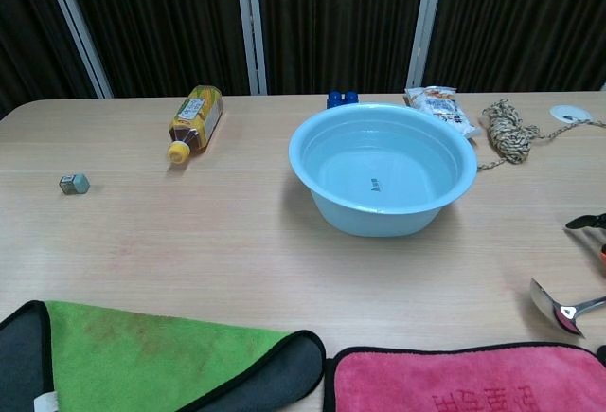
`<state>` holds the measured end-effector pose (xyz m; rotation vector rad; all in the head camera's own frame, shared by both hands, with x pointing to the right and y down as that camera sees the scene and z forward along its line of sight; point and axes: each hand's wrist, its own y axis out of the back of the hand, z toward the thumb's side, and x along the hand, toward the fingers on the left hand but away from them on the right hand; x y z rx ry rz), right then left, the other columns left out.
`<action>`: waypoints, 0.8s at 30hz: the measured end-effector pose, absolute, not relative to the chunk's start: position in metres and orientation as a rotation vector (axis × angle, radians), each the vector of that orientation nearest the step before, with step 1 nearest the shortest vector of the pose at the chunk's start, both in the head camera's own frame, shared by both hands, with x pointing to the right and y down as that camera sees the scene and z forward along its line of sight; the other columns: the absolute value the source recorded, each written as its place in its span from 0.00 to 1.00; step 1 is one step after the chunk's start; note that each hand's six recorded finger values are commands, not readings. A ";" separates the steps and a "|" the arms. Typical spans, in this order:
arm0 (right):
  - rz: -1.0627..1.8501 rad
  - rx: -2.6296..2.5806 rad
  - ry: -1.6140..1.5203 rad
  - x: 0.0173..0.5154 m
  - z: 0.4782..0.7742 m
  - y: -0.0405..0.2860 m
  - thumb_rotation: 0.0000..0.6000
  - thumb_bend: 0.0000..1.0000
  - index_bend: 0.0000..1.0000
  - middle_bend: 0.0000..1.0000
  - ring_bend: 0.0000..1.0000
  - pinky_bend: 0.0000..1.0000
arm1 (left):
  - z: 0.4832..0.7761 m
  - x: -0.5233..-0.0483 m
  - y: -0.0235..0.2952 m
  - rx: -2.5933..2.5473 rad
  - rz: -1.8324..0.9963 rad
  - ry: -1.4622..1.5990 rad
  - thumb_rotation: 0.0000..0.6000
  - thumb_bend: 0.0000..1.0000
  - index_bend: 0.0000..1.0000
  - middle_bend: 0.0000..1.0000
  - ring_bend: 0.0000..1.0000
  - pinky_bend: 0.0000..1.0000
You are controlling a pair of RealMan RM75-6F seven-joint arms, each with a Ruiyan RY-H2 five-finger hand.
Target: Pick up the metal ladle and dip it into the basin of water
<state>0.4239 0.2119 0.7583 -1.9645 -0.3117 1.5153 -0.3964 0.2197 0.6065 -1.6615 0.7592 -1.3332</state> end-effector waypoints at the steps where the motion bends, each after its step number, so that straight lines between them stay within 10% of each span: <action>1: 1.514 -1.964 -0.313 0.424 0.759 0.212 1.00 0.31 0.55 0.00 0.00 0.00 | 0.607 -0.396 0.220 -1.662 -1.333 0.759 1.00 0.47 0.00 0.00 0.00 0.00; 24: 1.475 -1.927 -0.315 0.428 0.745 0.205 1.00 0.44 0.67 0.00 0.00 0.00 | 0.603 -0.396 0.221 -1.670 -1.317 0.763 1.00 0.47 0.00 0.00 0.00 0.00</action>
